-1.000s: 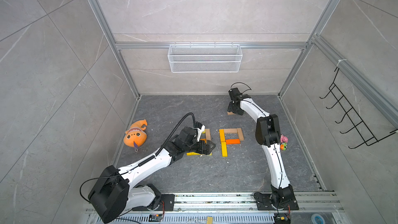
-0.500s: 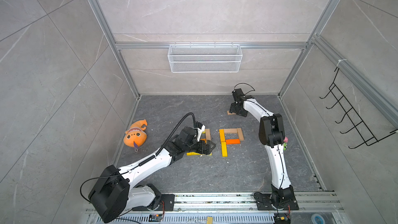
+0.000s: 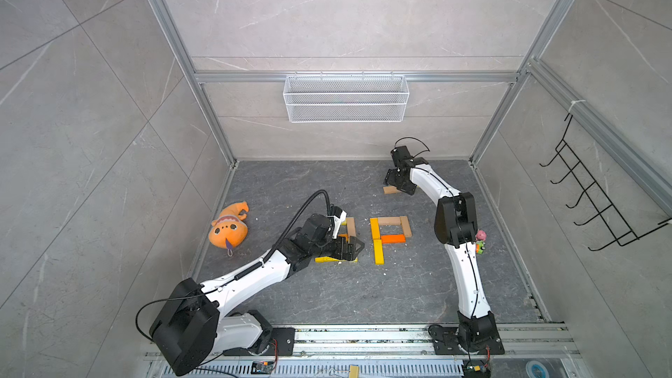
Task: Assemble the number 8 with building blocks
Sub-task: Pick up the building block from the center of the board.
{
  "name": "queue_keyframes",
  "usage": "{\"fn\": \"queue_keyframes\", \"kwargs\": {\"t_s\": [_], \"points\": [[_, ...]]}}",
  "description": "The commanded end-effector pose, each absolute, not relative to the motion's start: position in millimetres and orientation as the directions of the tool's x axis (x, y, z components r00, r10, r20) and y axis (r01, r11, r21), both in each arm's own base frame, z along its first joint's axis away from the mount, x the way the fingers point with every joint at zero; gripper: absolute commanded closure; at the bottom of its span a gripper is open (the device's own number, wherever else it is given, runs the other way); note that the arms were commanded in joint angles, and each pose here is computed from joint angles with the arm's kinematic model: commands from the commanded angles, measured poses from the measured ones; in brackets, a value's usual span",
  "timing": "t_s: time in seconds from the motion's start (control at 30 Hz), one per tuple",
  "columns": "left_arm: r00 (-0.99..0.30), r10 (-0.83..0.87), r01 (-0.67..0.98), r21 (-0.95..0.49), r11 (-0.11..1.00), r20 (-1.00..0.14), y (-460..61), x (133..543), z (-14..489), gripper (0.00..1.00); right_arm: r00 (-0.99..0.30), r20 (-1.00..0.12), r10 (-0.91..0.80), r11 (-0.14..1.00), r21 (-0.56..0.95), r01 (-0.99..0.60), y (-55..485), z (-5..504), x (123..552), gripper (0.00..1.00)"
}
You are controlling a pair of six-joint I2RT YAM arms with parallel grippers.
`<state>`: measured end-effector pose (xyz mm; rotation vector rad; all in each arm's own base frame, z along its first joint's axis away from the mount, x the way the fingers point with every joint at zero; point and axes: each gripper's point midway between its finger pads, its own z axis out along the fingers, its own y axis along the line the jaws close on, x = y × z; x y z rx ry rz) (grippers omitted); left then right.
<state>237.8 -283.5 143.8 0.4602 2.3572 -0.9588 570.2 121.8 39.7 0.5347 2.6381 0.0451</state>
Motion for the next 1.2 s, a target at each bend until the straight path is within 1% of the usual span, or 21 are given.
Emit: {"fn": "queue_keyframes", "kwargs": {"t_s": [0.0, 0.1, 0.2, 0.4, 0.43, 0.47, 0.53, 0.67, 0.73, 0.83, 0.93, 1.1, 1.17], "points": [[-0.768, 0.085, 0.518, -0.536, 0.666, -0.635, -290.2, 243.3, 160.5, 0.01, -0.845, -0.384, 0.373, 0.923, 0.062, 0.379, 123.2, 23.0, 564.0, 0.13], [-0.767, 0.085, 0.516, -0.533, 0.671, -0.636, -288.7, 243.0, 160.2, 0.01, -0.862, -0.369, 0.348, 0.93, 0.018, 0.368, 125.3, 11.3, 562.2, 0.13], [-0.766, 0.084, 0.516, -0.532, 0.671, -0.637, -287.9, 242.6, 160.1, 0.01, -0.869, -0.36, 0.339, 0.932, 0.005, 0.362, 128.4, 5.3, 559.7, 0.13], [-0.767, 0.082, 0.512, -0.53, 0.676, -0.637, -286.1, 241.8, 159.0, 0.01, -0.869, -0.379, 0.319, 0.939, -0.001, 0.345, 129.8, 7.0, 555.5, 0.18], [-0.767, 0.082, 0.512, -0.53, 0.676, -0.636, -285.7, 241.7, 158.4, 0.01, -0.872, -0.377, 0.311, 0.94, -0.012, 0.34, 128.0, 2.2, 552.9, 0.2], [-0.767, 0.083, 0.512, -0.53, 0.676, -0.636, -286.1, 241.6, 158.2, 0.01, -0.864, -0.401, 0.306, 0.943, 0.0, 0.334, 127.6, 16.9, 553.9, 0.21], [-0.767, 0.081, 0.513, -0.532, 0.673, -0.637, -287.0, 242.0, 158.2, 0.01, -0.864, -0.409, 0.295, 0.946, -0.002, 0.324, 123.6, 20.1, 549.4, 0.25], [-0.769, 0.08, 0.514, -0.538, 0.668, -0.635, -289.0, 242.6, 158.2, 0.01, -0.866, -0.413, 0.283, 0.954, 0.025, 0.3, 115.7, 23.3, 540.7, 0.38], [-0.769, 0.08, 0.515, -0.54, 0.666, -0.634, -289.4, 242.3, 158.2, 0.01, -0.865, -0.418, 0.28, 0.956, 0.036, 0.292, 111.1, 26.1, 535.4, 0.47], [-0.768, 0.077, 0.515, -0.543, 0.663, -0.636, -290.0, 242.6, 159.5, 0.01, -0.87, -0.413, 0.269, 0.962, 0.064, 0.267, 108.8, 26.9, 529.2, 0.52], [-0.768, 0.075, 0.516, -0.545, 0.661, -0.636, -290.2, 242.6, 160.2, 0.01, -0.877, -0.407, 0.255, 0.966, 0.076, 0.246, 107.6, 24.4, 528.0, 0.61], [-0.77, 0.073, 0.514, -0.549, 0.659, -0.634, -290.2, 241.1, 162.1, 0.01, -0.874, -0.433, 0.222, 0.975, 0.086, 0.205, 111.6, 33.4, 537.5, 0.69], [-0.77, 0.072, 0.512, -0.547, 0.662, -0.634, -288.7, 240.2, 162.8, 0.01, -0.871, -0.45, 0.199, 0.98, 0.087, 0.179, 113.9, 43.0, 543.0, 0.7]]}}
